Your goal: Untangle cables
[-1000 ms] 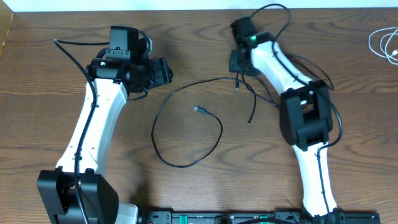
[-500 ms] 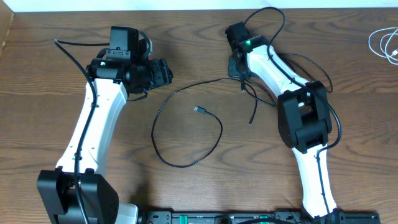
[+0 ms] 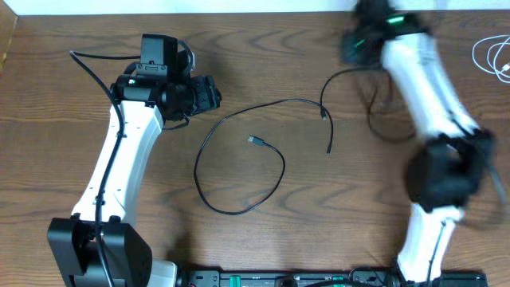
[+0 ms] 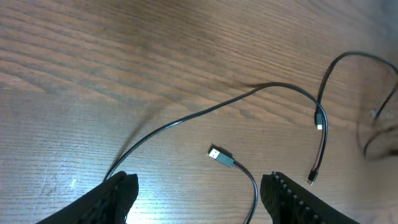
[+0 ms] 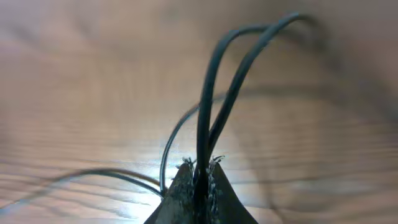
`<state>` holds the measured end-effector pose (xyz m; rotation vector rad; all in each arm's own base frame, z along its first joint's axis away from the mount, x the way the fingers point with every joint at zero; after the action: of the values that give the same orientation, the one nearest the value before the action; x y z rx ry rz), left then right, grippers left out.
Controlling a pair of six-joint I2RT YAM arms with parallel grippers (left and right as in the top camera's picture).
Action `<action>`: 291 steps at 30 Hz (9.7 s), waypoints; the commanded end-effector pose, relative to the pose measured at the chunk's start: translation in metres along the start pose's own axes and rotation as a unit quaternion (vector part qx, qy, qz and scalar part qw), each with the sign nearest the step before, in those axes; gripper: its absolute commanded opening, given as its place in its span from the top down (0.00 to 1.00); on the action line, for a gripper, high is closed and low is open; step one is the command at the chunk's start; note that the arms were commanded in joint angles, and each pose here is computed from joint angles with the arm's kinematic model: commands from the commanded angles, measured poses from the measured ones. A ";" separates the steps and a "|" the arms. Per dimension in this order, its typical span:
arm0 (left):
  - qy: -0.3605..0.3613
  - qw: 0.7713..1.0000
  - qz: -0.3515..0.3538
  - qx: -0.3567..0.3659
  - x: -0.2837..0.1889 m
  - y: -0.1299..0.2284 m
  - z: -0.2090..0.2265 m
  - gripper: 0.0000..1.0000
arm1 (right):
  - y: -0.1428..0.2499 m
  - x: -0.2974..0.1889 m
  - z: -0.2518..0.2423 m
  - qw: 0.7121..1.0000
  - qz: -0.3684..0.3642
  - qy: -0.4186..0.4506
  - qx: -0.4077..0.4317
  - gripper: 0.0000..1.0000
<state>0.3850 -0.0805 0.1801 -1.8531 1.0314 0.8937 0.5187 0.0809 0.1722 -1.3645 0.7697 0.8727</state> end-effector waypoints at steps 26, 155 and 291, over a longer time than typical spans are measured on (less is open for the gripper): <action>-0.005 1.000 0.005 0.005 0.004 0.001 0.001 0.31 | 0.103 -0.224 -0.413 0.836 -0.107 0.325 0.429 0.99; -0.058 0.994 -0.037 -0.087 -0.017 -0.031 0.076 0.32 | 0.089 -0.003 0.139 0.933 0.032 -0.196 -0.301 0.01; -0.072 0.993 -0.007 -0.098 -0.019 -0.016 0.085 0.32 | 0.158 0.120 0.010 0.990 0.124 0.041 0.061 0.99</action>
<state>0.3757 0.0051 0.1697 -1.9342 0.8592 1.1278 0.4531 0.1039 0.0109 -1.2397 0.9980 0.9192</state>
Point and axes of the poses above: each gripper's point midway between its finger pads, its own x axis out along the fingers, its own z axis along the line the jaws close on, y = z × x, the point moved 1 cm from there along -x, back along the fingers, and after that the axes turned 5 degrees about -x, right-handed, at the moved point
